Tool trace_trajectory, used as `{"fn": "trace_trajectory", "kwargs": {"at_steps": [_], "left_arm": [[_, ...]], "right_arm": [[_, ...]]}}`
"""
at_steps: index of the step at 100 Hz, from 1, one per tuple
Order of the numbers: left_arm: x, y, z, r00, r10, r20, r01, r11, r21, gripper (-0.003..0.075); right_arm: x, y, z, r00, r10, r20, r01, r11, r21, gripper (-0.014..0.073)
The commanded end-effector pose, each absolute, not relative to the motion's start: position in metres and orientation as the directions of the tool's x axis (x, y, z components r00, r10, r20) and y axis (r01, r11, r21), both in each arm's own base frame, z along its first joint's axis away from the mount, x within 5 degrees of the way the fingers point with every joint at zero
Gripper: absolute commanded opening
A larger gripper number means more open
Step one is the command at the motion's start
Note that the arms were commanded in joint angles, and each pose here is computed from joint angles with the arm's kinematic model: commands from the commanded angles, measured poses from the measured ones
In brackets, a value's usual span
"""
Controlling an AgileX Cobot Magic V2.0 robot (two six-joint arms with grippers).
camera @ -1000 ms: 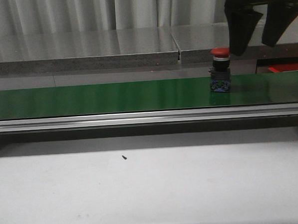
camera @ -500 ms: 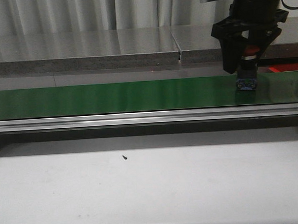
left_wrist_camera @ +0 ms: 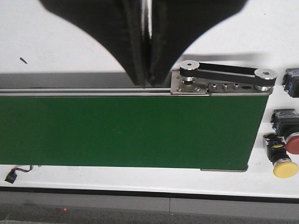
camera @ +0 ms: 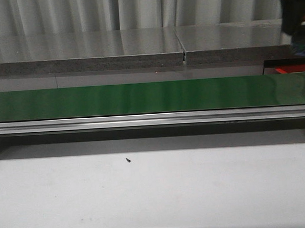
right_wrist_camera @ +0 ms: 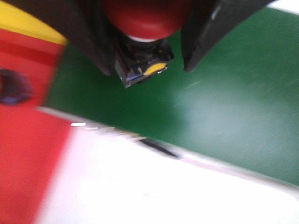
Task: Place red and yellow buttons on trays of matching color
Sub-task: 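Grasp the second red button at the belt end with the right gripper, then lower the held red button into the red tray and release it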
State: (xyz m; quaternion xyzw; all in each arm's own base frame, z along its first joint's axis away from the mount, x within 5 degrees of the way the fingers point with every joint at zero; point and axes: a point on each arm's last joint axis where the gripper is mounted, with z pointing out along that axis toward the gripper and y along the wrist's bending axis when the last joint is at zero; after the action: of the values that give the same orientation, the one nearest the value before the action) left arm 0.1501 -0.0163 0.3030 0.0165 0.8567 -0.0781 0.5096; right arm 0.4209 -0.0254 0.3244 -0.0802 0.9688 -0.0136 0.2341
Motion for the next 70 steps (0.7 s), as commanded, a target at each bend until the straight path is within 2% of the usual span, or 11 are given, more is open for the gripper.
{"fn": "trace_trajectory", "kwargs": {"at_steps": [1, 15, 30, 51, 70], "left_arm": [[0.153, -0.017, 0.318, -0.393, -0.083, -0.916, 0.104, 0.986, -0.134, -0.0019], [0.153, -0.017, 0.318, -0.393, -0.083, -0.916, 0.104, 0.986, -0.134, -0.0019], [0.153, -0.017, 0.318, -0.393, -0.083, -0.916, 0.104, 0.986, -0.134, -0.0019], [0.153, -0.017, 0.318, -0.393, -0.083, -0.916, 0.104, 0.986, -0.134, -0.0019], [0.153, -0.017, 0.318, -0.393, -0.083, -0.916, 0.104, 0.986, -0.134, -0.0019]], "right_arm": [[0.407, -0.064, 0.378, -0.801, -0.084, -0.593, -0.046, 0.996, -0.079, 0.0092], [0.401, -0.123, 0.394, -0.756, 0.03, -0.653, 0.058, 0.998, -0.021, 0.0092], [0.406, -0.175, 0.385, -0.729, 0.146, -0.669, 0.148, 0.988, 0.054, 0.0092], [0.419, -0.222, 0.353, -0.728, 0.215, -0.651, 0.229, 0.971, 0.065, 0.0092], [0.436, -0.243, 0.301, -0.764, 0.26, -0.59, 0.259, 0.962, 0.09, 0.0092]]}}
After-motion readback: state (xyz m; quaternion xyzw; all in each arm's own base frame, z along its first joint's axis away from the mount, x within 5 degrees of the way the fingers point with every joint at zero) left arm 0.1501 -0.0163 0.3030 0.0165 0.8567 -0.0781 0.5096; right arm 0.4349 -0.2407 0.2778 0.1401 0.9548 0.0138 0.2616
